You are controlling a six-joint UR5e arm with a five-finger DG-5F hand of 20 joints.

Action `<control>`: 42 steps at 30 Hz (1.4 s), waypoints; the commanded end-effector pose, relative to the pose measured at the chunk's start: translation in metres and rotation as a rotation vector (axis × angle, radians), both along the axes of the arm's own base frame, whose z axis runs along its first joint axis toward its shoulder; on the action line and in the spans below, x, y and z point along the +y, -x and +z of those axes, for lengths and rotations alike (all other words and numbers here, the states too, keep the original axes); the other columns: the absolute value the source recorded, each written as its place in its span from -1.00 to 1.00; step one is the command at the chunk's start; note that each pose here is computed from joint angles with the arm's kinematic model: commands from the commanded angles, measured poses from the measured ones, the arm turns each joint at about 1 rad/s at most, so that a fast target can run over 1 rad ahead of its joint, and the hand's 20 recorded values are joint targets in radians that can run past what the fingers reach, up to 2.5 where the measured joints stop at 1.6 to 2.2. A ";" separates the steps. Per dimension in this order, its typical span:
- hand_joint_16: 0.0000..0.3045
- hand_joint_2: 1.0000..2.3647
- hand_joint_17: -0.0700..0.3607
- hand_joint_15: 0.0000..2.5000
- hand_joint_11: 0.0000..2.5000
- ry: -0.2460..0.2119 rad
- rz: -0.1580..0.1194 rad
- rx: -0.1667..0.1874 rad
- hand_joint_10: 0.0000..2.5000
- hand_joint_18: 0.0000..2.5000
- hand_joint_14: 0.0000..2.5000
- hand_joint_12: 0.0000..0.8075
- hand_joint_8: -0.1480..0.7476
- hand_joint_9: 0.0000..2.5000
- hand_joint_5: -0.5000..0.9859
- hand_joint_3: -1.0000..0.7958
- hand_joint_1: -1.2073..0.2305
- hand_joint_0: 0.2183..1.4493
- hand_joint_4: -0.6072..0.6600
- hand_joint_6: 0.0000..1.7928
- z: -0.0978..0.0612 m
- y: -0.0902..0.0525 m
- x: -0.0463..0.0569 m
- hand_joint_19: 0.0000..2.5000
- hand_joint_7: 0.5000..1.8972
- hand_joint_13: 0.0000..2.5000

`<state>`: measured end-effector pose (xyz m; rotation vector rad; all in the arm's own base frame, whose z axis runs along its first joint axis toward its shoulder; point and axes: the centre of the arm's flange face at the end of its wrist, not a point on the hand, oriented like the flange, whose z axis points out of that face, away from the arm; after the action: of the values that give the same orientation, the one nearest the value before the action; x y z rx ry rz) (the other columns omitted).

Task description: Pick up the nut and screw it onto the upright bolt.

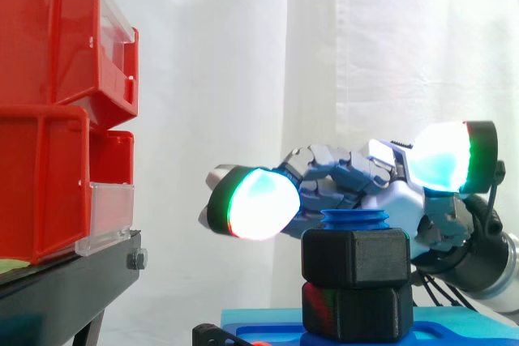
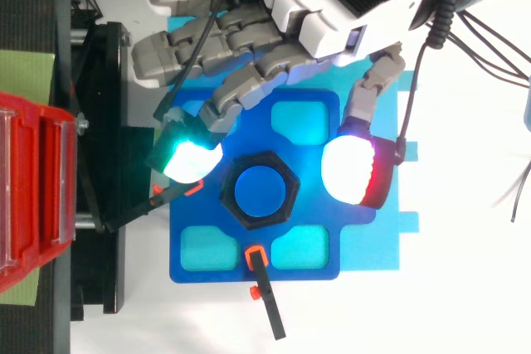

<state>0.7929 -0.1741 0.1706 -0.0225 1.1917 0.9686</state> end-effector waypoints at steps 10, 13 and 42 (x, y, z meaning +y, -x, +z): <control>-0.60 -1.00 -0.03 -1.00 -1.00 -0.008 0.012 0.030 -1.00 -1.00 -1.00 -0.09 -0.21 -0.95 -0.67 -0.44 0.58 -0.72 0.11 -0.44 -0.014 -0.003 0.008 -1.00 -0.81 -1.00; -0.60 -1.00 -0.03 -1.00 -1.00 -0.008 0.012 0.030 -1.00 -1.00 -1.00 -0.07 -0.15 -0.91 -0.65 -0.44 0.55 -0.72 0.19 -0.44 -0.014 -0.003 0.008 -1.00 -0.70 -1.00; -0.70 -1.00 -0.19 -1.00 -1.00 0.000 0.010 0.003 -1.00 -0.90 -1.00 -0.16 0.01 -0.54 -0.48 -0.44 0.38 -0.65 0.35 -0.44 -0.010 -0.002 -0.005 -1.00 0.16 -0.66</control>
<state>0.7945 -0.1769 0.1585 -0.0228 1.1988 0.9804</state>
